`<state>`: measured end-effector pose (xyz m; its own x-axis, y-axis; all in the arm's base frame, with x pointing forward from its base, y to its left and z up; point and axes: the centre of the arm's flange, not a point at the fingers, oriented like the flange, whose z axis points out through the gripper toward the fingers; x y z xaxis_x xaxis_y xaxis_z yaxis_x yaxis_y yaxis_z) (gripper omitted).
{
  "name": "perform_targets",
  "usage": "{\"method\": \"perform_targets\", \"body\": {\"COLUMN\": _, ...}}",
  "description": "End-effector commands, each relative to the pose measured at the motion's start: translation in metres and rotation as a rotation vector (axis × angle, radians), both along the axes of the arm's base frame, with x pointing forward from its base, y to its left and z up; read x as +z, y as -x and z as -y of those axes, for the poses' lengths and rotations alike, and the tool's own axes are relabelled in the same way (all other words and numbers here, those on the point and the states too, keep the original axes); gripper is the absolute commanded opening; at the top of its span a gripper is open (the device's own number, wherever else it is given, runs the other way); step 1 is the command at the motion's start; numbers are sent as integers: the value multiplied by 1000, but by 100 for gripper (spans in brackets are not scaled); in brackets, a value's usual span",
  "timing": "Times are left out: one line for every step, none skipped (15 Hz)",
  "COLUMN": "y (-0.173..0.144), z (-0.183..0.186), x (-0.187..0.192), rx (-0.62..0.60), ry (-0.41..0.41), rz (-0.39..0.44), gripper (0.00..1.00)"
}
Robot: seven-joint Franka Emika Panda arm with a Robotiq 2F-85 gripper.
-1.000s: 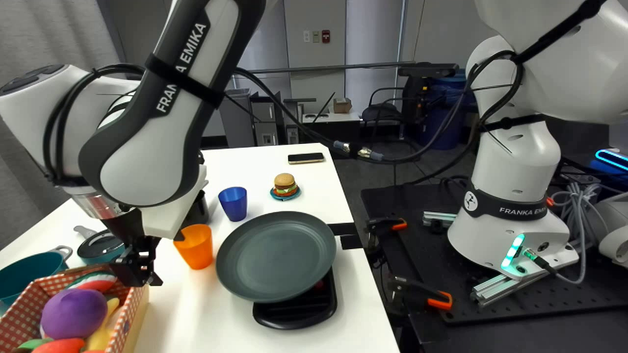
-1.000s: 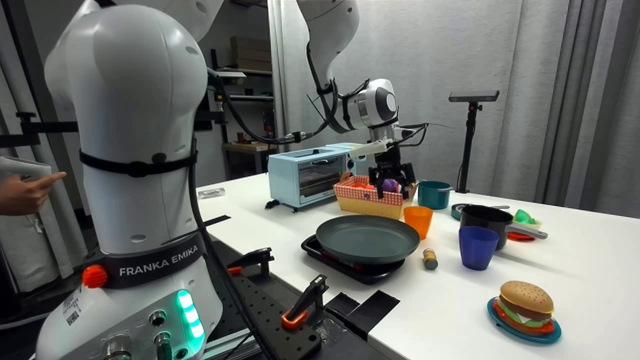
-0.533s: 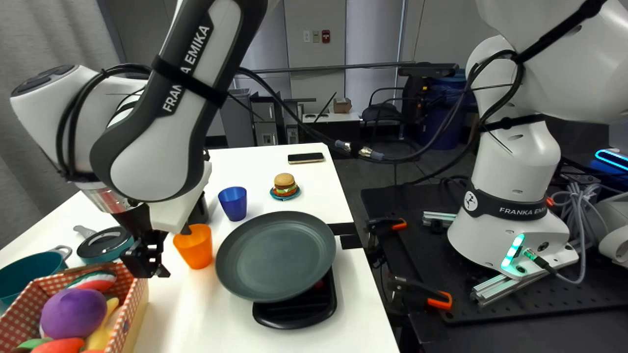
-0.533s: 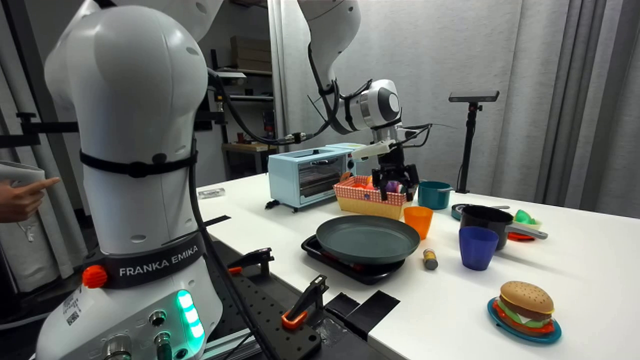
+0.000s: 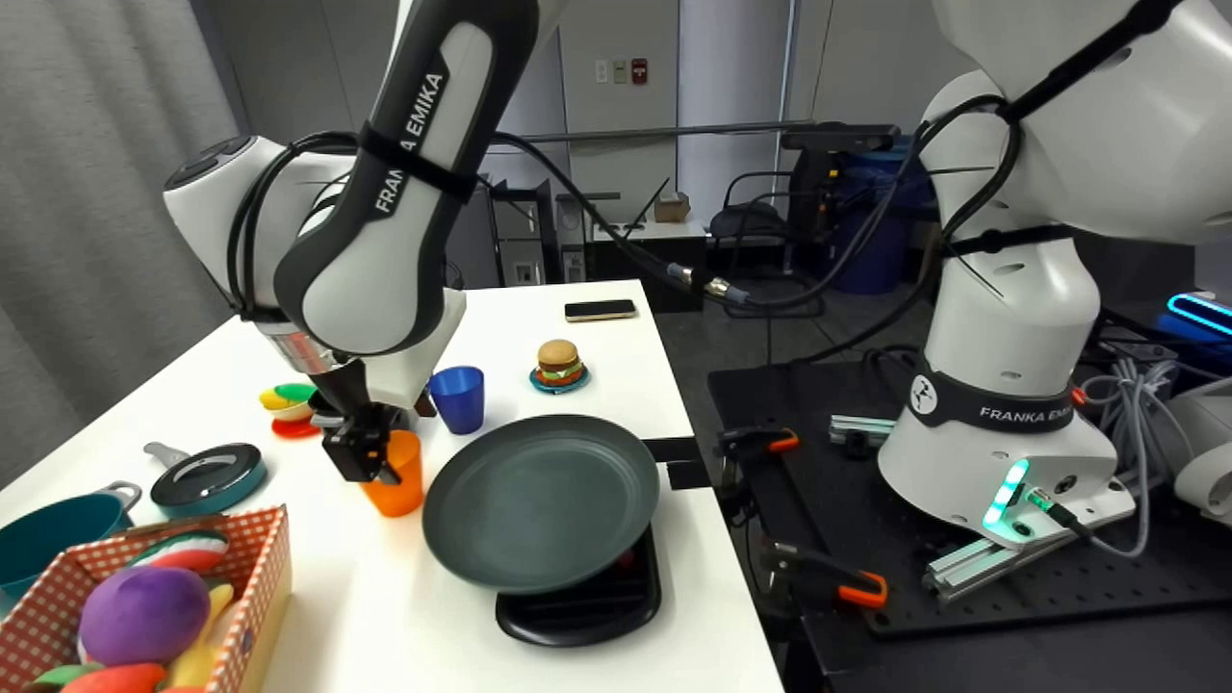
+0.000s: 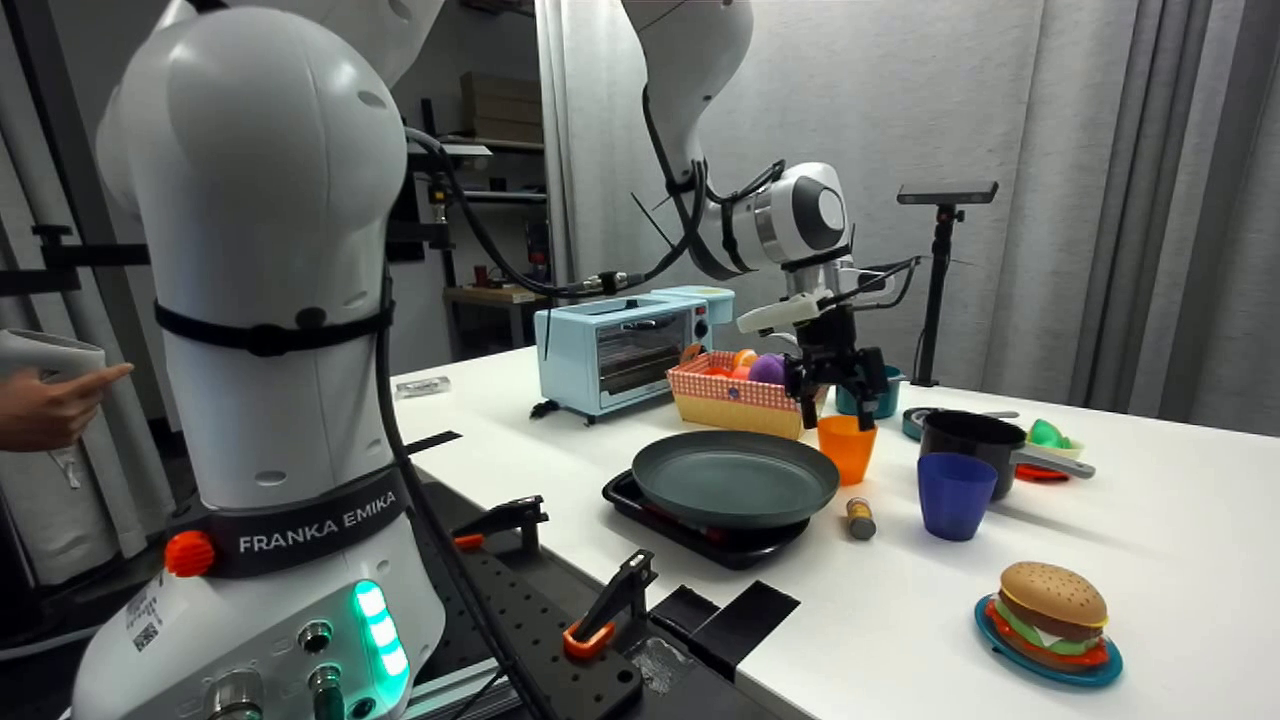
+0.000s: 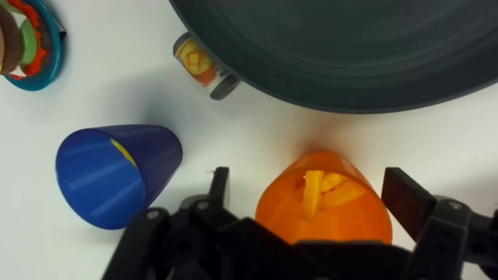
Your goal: Pour the contents in the orange cup onto the grey plate.
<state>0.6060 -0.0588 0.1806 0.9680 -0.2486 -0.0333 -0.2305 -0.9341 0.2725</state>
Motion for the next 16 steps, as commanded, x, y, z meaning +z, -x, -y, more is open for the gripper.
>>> {"method": "perform_targets", "body": {"y": 5, "z": -1, "x": 5, "rx": 8, "ry": -10, "rz": 12, "gripper": 100}}
{"method": "perform_targets", "body": {"y": 3, "z": -4, "x": 6, "rx": 13, "ry": -11, "rz": 12, "gripper": 100}}
{"method": "perform_targets", "body": {"y": 2, "z": -6, "x": 6, "rx": 21, "ry": -11, "rz": 12, "gripper": 100}}
{"method": "perform_targets", "body": {"y": 1, "z": -9, "x": 7, "rx": 28, "ry": -6, "rz": 13, "gripper": 100}}
{"method": "perform_targets", "body": {"y": 0, "z": -12, "x": 9, "rx": 36, "ry": -5, "rz": 16, "gripper": 100}}
{"method": "perform_targets", "body": {"y": -2, "z": -15, "x": 10, "rx": 41, "ry": -5, "rz": 19, "gripper": 100}}
{"method": "perform_targets", "body": {"y": -4, "z": -18, "x": 12, "rx": 47, "ry": -5, "rz": 23, "gripper": 100}}
{"method": "perform_targets", "body": {"y": -6, "z": -22, "x": 13, "rx": 51, "ry": -5, "rz": 24, "gripper": 100}}
{"method": "perform_targets", "body": {"y": -8, "z": -25, "x": 15, "rx": 57, "ry": -5, "rz": 25, "gripper": 100}}
{"method": "perform_targets", "body": {"y": -10, "z": -27, "x": 15, "rx": 64, "ry": -3, "rz": 29, "gripper": 100}}
{"method": "perform_targets", "body": {"y": -12, "z": -28, "x": 15, "rx": 66, "ry": -6, "rz": 31, "gripper": 100}}
{"method": "perform_targets", "body": {"y": -14, "z": -30, "x": 13, "rx": 69, "ry": -11, "rz": 30, "gripper": 100}}
{"method": "perform_targets", "body": {"y": -15, "z": -34, "x": 12, "rx": 72, "ry": -14, "rz": 29, "gripper": 100}}
{"method": "perform_targets", "body": {"y": -16, "z": -39, "x": 10, "rx": 74, "ry": -19, "rz": 29, "gripper": 100}}
{"method": "perform_targets", "body": {"y": -16, "z": -43, "x": 7, "rx": 76, "ry": -24, "rz": 27, "gripper": 100}}
{"method": "perform_targets", "body": {"y": -17, "z": -47, "x": 5, "rx": 80, "ry": -29, "rz": 24, "gripper": 100}}
